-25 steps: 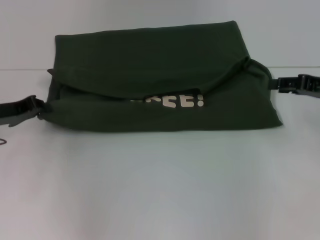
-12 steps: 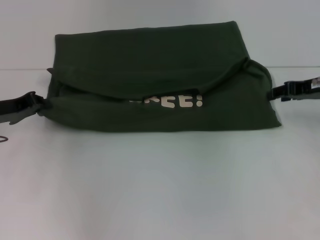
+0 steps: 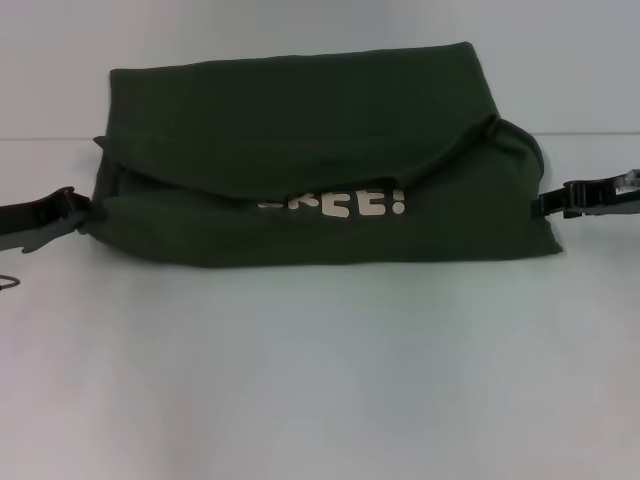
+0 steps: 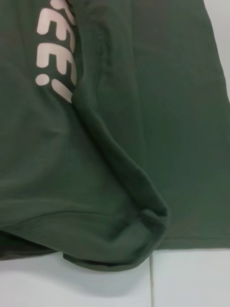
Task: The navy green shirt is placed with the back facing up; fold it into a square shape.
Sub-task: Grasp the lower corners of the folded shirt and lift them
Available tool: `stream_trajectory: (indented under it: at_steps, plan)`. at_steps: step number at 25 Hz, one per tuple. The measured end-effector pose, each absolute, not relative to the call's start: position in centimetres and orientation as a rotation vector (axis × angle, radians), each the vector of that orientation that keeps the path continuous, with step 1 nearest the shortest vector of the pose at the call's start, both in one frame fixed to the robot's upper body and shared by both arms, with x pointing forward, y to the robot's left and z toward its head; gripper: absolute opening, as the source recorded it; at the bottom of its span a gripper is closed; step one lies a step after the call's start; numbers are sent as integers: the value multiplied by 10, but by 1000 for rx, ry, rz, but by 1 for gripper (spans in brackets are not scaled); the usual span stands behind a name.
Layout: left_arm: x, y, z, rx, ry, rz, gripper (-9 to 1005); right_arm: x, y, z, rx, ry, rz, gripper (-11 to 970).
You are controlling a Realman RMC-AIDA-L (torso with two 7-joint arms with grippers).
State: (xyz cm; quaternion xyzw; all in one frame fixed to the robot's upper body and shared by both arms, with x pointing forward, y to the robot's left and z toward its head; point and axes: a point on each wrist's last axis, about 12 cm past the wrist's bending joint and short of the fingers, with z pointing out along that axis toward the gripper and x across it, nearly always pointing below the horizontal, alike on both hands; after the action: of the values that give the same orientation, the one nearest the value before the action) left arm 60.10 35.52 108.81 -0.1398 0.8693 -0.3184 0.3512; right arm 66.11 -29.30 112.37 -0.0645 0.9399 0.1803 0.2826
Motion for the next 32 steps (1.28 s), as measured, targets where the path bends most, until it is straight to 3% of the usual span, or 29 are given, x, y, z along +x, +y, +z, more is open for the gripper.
stream_trajectory:
  at_steps: [12, 28, 32]
  plan:
    - [602, 354, 1089, -360, 2249, -825, 15, 659, -275, 1096, -198, 2527, 391, 479]
    - [601, 355, 1089, -365, 2248, -822, 14, 659, -270, 1097, -213, 2530, 402, 382]
    - [601, 356, 1089, -367, 2247, -820, 14, 659, -271, 1098, -208, 2529, 404, 147]
